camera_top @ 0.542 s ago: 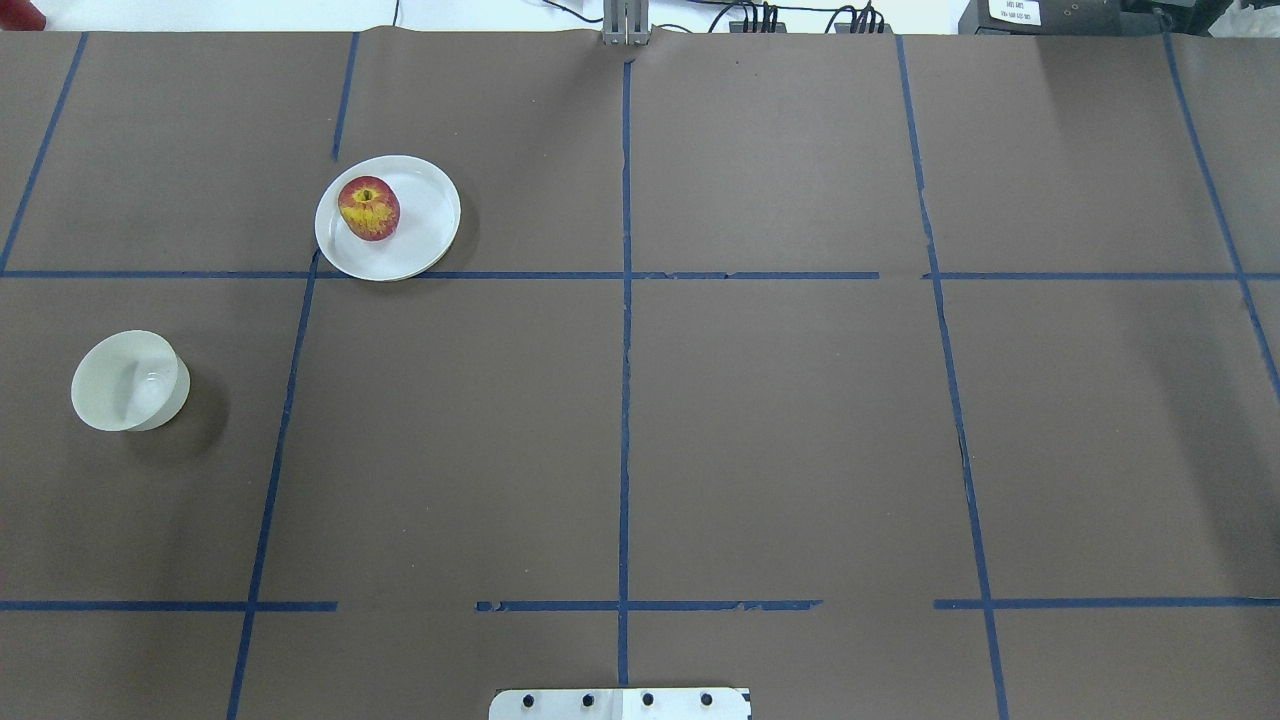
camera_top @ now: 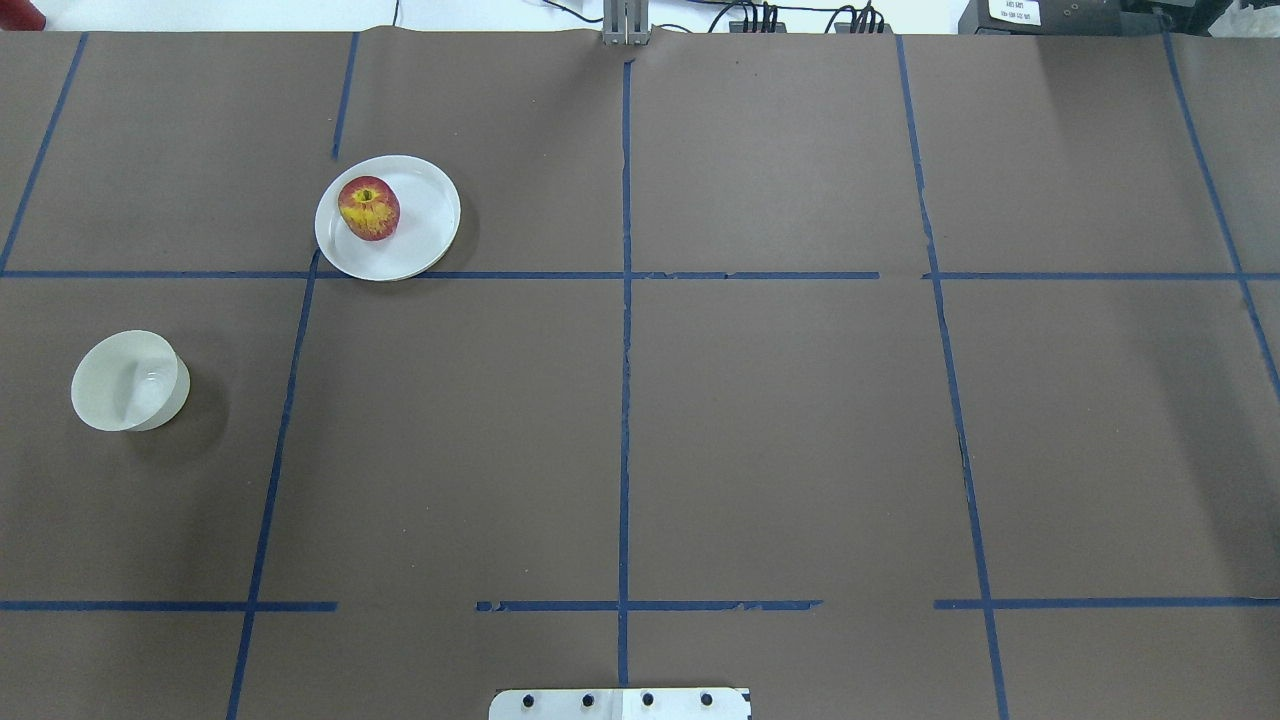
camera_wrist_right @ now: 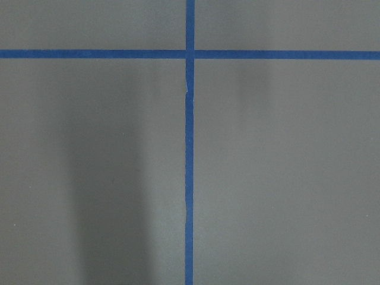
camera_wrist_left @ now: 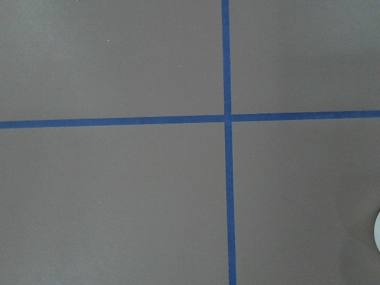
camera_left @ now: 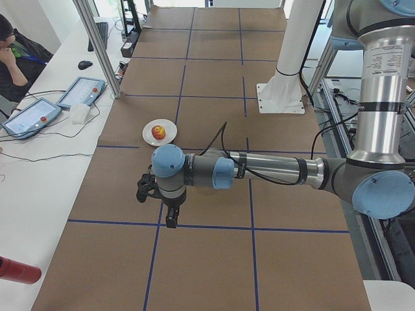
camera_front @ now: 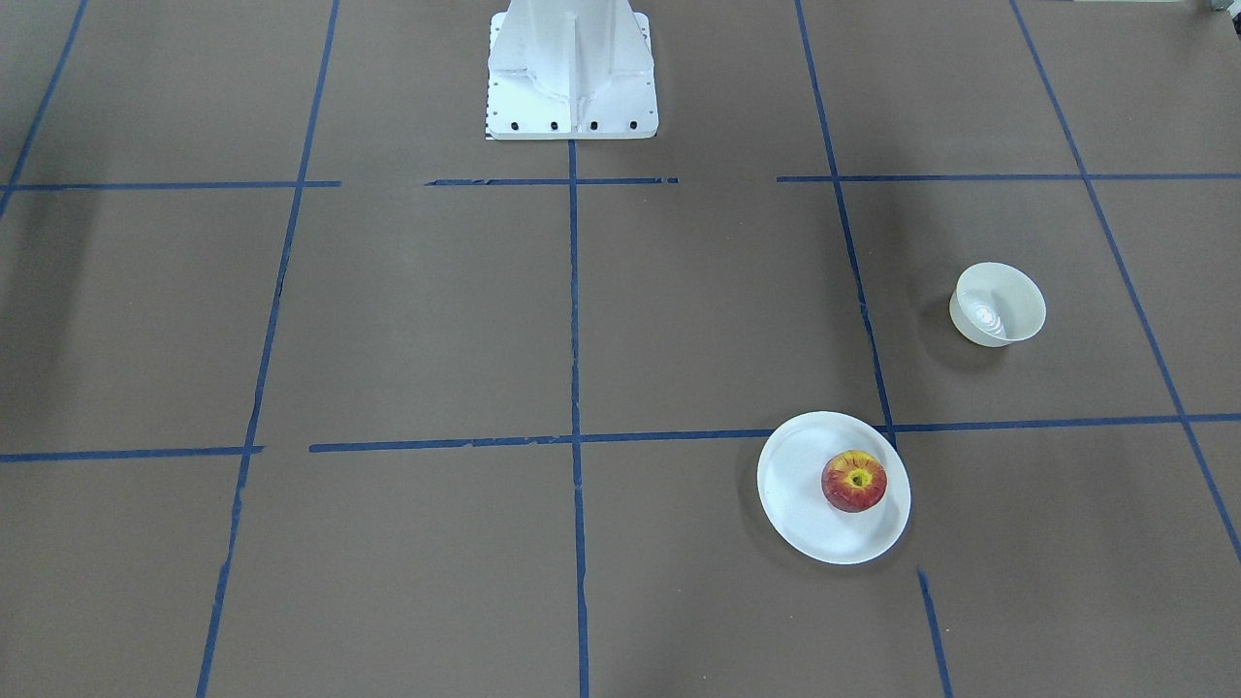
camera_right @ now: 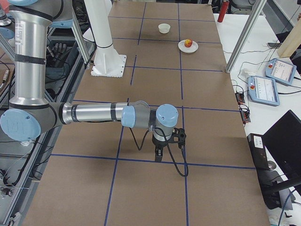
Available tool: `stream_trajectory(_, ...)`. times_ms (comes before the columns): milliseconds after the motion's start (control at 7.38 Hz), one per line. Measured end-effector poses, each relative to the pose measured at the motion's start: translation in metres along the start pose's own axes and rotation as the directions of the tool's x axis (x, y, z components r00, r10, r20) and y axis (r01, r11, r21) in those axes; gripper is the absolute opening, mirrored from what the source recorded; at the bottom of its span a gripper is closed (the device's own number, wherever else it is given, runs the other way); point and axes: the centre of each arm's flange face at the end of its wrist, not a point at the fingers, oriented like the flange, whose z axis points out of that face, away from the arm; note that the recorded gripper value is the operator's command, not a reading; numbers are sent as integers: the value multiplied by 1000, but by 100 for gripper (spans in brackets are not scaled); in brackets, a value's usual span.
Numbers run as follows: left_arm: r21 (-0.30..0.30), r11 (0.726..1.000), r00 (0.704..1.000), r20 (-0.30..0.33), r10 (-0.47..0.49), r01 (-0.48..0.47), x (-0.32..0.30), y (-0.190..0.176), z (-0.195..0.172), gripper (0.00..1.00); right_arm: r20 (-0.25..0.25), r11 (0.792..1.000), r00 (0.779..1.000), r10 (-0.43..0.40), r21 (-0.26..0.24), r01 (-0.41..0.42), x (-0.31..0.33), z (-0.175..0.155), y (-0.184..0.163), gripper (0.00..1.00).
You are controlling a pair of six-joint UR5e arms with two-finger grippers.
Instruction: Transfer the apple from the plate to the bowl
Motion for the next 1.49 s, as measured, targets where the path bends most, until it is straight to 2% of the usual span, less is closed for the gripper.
stream_trajectory(271,-2,994,994,-13,107,-107,75,-40,5,100,0,1000,1000,0,0,0,0,0,0,100)
stream_trajectory(406,-13,993,993,-25,114,-114,137,-58,16,100,0,1000,1000,-1,1,1,0,0,0,100)
stream_trajectory(677,-42,998,998,-44,46,-48,261,-94,27,100,0,1000,1000,-1,1,1,0,0,0,100)
stream_trajectory(948,-93,994,997,-57,-57,52,355,-117,49,100,0,1000,1000,0,1,0,0,0,0,100)
stream_trajectory(1219,-140,983,991,-42,-125,118,413,-153,80,100,0,1000,1000,-1,1,1,0,0,0,100)
stream_trajectory(1490,-120,982,987,-44,-153,147,435,-186,119,100,0,1000,1000,-1,1,1,0,0,0,100)
